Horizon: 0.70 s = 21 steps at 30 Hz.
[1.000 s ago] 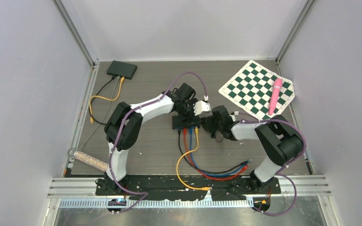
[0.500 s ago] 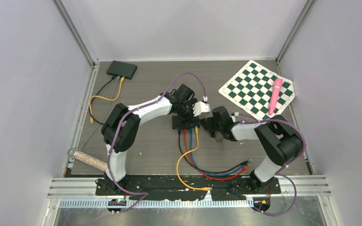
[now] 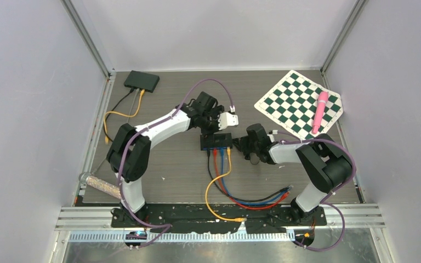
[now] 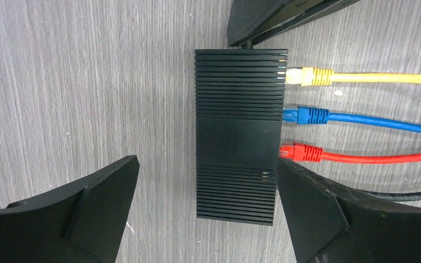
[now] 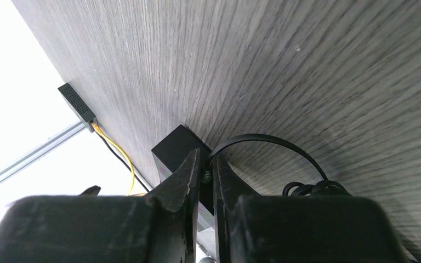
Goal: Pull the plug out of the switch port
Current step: Pull the connector from the switch port.
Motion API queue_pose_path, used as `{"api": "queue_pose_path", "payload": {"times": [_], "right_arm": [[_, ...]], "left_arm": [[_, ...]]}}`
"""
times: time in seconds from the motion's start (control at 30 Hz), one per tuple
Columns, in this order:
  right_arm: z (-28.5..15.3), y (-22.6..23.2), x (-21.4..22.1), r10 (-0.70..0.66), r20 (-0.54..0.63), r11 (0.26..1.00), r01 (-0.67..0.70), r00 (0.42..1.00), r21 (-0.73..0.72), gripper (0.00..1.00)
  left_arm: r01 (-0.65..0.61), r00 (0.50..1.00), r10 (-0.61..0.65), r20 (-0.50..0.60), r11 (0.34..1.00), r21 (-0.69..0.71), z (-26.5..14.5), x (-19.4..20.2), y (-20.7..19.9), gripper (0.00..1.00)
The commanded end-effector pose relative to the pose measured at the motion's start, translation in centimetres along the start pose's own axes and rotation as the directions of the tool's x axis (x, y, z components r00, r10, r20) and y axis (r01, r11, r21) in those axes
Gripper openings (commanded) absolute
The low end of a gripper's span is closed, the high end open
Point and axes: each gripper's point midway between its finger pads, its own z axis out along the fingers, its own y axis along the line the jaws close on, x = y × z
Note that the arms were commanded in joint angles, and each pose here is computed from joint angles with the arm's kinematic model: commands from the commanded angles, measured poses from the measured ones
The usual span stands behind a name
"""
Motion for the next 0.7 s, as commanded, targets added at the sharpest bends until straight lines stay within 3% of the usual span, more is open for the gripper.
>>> {"api": "queue_pose_path", "payload": {"times": [0.0,0.67], "right_arm": [[-0.1,1.2,0.1,-0.029,0.011,0.999,0.03,1.0,-0.039,0.05],[0.2,1.1,0.4,-0.012,-0.014,0.999,0.012,1.0,-0.042,0.05]], "left_arm": [[-0.031,0.998,0.034,-0.044,0.997,0.075,0.3,0.5,-0.2,1.0],[0.038,0.988,-0.016,-0.156,0.99,0.138,0.9,2.0,-1.0,0.99]]}}
